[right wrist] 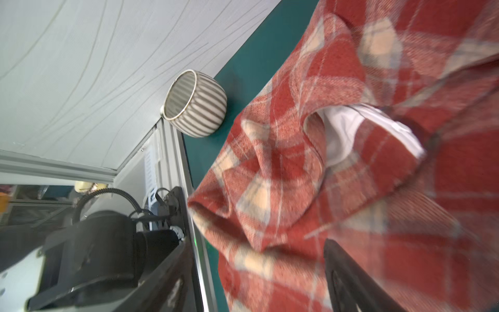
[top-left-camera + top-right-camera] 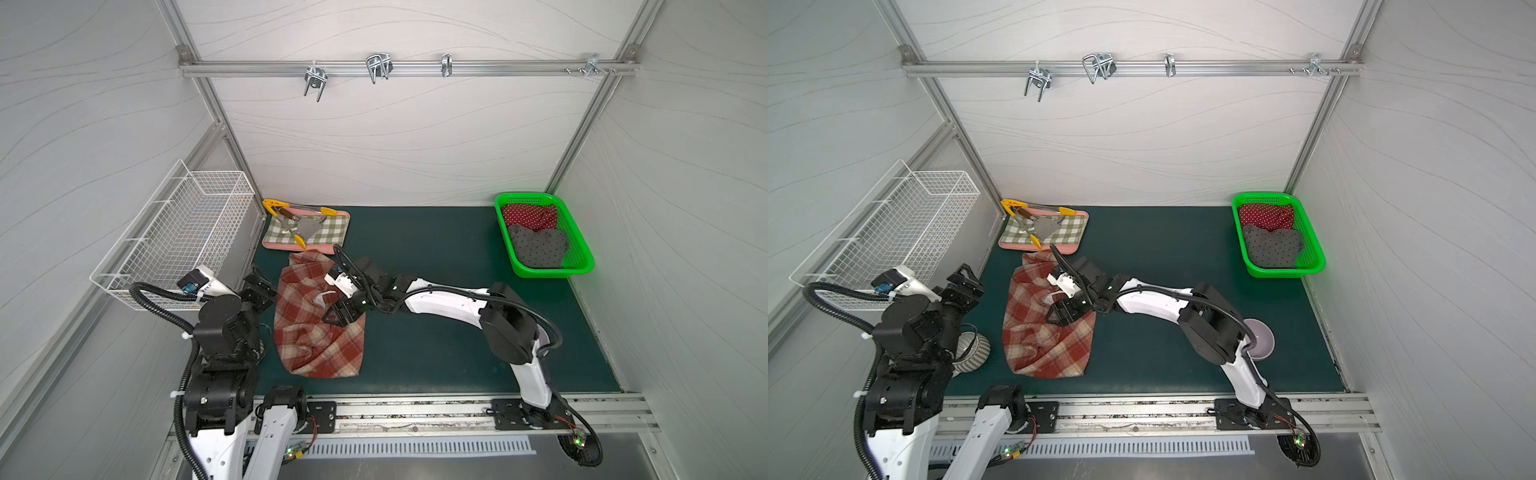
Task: Roll up the skirts
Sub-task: Pick up the skirt from the center of the board.
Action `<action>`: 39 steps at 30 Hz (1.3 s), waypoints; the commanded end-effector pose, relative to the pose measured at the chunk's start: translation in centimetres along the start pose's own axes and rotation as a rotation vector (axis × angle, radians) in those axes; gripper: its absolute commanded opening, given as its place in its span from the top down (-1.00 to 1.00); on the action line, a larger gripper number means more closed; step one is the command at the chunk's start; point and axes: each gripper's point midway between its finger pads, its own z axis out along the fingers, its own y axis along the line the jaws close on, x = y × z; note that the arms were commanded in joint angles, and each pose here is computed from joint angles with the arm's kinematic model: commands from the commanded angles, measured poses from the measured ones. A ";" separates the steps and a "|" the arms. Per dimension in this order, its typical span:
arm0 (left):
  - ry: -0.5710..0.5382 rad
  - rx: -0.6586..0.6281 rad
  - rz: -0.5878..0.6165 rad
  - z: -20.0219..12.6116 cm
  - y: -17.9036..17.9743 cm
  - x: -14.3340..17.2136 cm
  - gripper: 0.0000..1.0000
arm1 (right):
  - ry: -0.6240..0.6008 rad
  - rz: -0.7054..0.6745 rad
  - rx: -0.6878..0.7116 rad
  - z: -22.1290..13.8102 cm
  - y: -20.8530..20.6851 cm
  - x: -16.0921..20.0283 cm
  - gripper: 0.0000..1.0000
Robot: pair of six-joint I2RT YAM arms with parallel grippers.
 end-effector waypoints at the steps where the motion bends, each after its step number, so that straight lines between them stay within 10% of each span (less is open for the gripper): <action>1: -0.053 -0.048 0.018 -1.1 1.1 -1.2 -0.58 | -0.039 0.062 -0.110 1.3 1.3 -2.1 -0.55; 17: -0.023 -0.029 0.123 -0.6 1.1 1.0 -0.58 | -0.184 0.231 -0.117 8.2 -4.5 -5.8 -0.34; 19: -0.024 -0.029 0.138 -0.4 1.1 1.1 -0.58 | -0.201 0.235 -0.113 8.3 -5.2 -6.4 0.08; 21: -0.026 -0.029 0.149 -0.1 1.0 1.3 -0.58 | -0.211 0.233 -0.145 8.3 -5.2 -7.2 1.00; 24: -0.033 -0.036 0.161 0.0 1.0 1.2 -0.60 | -0.239 0.232 -0.173 7.0 -4.9 -8.4 1.00; 39: 0.058 0.195 0.210 0.0 -3.6 2.3 -0.56 | -0.504 -0.018 -0.122 -22.3 1.5 -14.4 1.00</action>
